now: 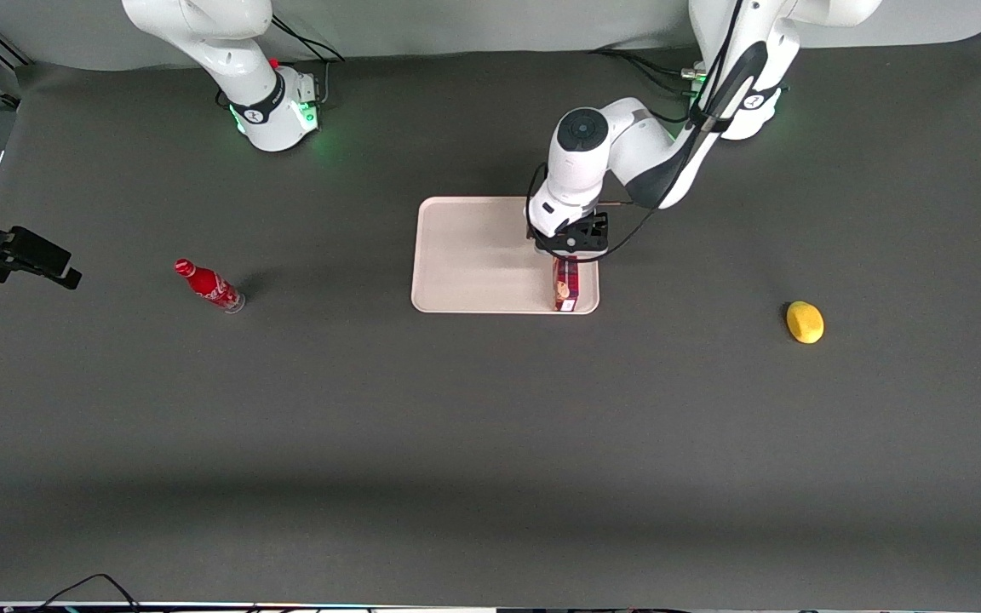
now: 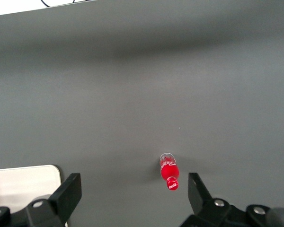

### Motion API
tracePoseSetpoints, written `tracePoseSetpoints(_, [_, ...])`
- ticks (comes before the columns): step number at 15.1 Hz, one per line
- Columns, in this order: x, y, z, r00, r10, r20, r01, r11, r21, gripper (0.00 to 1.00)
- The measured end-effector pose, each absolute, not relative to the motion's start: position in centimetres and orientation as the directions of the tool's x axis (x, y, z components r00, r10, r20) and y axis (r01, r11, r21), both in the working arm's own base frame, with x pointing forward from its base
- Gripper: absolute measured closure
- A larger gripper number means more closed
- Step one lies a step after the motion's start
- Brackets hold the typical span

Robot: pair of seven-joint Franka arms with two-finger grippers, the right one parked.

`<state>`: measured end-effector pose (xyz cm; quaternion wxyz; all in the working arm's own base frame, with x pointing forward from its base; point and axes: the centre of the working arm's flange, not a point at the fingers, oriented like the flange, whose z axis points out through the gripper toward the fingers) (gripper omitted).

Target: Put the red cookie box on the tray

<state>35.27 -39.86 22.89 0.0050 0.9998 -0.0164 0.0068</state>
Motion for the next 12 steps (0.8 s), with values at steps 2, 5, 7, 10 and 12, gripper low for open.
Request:
tracePoseSetpoints(2, [35.8, -40.0, 23.3, 0.999, -0.029, 0.024, -0.030, -0.999, 0.015, 0.00])
tracePoseSetpoints(5, [38.0, -40.7, 26.1, 0.998, -0.057, 0.021, -0.056, -0.998, -0.040, 0.00])
tracePoseSetpoints(7, [40.0, -41.0, 30.0, 0.994, -0.106, 0.014, -0.104, -0.989, -0.101, 0.00])
tracePoseSetpoints(10, [42.7, -39.5, 36.4, 0.992, -0.124, -0.002, -0.123, -0.986, -0.115, 0.00])
tracePoseSetpoints(12, [44.2, -37.0, 40.3, 0.992, -0.124, 0.003, -0.123, -0.988, -0.091, 0.00])
